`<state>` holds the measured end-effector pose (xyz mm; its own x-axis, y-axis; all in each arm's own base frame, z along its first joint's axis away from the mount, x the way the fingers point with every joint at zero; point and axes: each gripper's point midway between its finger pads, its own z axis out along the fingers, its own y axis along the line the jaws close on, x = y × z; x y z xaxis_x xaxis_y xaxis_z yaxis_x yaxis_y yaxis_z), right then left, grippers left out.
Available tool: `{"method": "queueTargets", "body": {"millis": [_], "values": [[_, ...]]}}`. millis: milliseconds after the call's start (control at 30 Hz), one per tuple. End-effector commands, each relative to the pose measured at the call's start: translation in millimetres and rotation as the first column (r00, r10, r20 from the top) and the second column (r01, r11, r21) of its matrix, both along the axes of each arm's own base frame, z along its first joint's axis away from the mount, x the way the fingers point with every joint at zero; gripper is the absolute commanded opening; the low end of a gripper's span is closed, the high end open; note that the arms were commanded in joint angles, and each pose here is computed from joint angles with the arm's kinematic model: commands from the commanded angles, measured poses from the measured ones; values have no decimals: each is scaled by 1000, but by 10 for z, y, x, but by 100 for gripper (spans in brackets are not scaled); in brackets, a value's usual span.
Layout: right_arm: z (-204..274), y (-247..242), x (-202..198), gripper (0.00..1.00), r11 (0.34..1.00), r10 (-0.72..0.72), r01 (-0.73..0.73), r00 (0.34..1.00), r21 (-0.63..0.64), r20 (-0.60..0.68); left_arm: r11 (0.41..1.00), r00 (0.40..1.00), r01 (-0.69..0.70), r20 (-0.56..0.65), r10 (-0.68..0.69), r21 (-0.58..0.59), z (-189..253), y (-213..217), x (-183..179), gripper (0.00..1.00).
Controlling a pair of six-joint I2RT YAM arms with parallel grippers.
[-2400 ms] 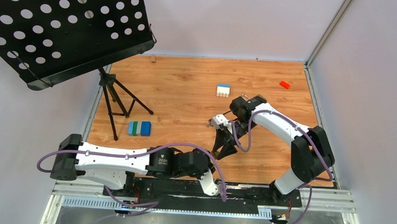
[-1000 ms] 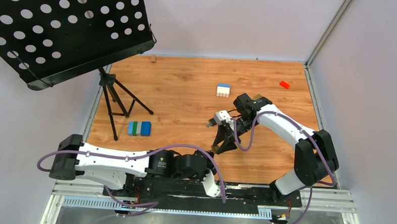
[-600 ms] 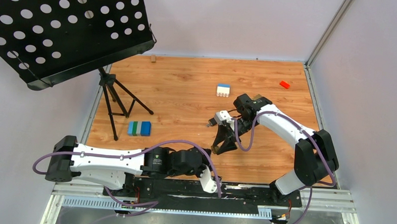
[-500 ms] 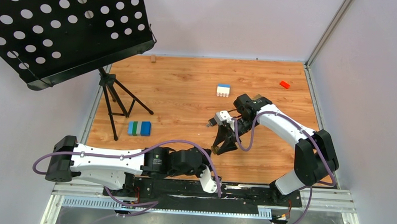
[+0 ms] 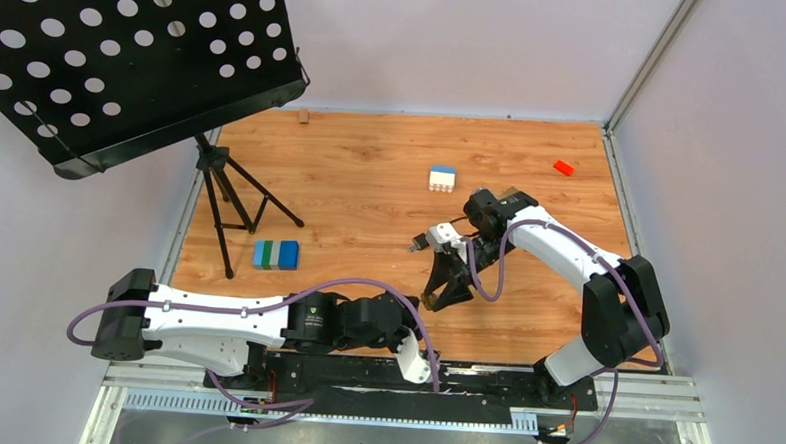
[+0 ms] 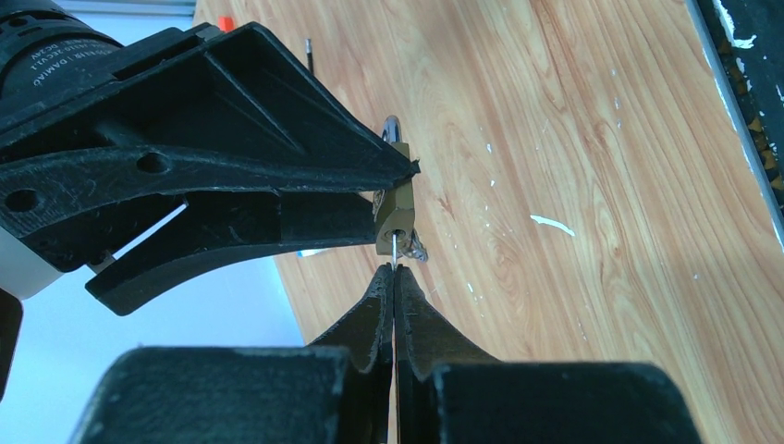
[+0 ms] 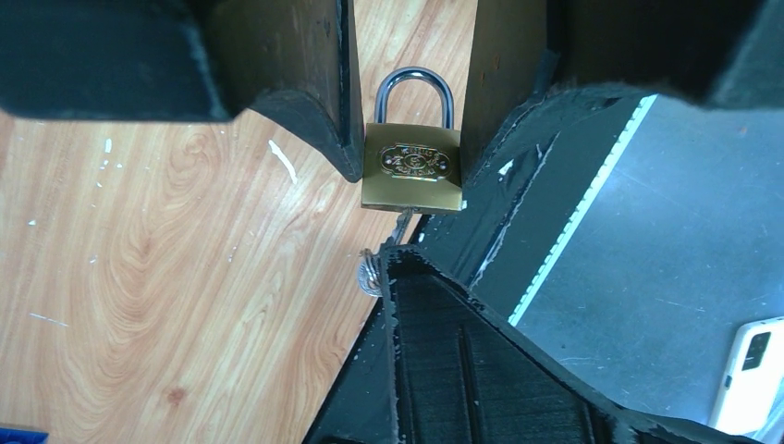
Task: Unlock with the key
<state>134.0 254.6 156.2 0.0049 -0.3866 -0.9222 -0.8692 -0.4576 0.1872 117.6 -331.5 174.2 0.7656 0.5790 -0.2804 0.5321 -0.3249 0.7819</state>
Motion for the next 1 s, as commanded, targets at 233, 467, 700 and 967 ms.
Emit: {"method": "queueTargets", "body": {"millis": [233, 467, 700, 967], "values": [[297, 134, -45, 0, 990, 24, -19, 999, 136, -38, 999, 999, 37, 17, -37, -17, -6, -92, -3, 0], [255, 142, -2, 0, 994, 12, -7, 999, 112, -38, 999, 998, 43, 35, -43, 17, -1, -119, -29, 0], [209, 154, 71, 0, 997, -24, 27, 999, 74, -35, 998, 998, 36, 44, -38, 47, -8, -133, -29, 0], [121, 157, 163, 0, 998, -60, 60, 998, 31, -5, 1000, 1000, -2, 28, 2, 20, 61, -104, 29, 0]]}}
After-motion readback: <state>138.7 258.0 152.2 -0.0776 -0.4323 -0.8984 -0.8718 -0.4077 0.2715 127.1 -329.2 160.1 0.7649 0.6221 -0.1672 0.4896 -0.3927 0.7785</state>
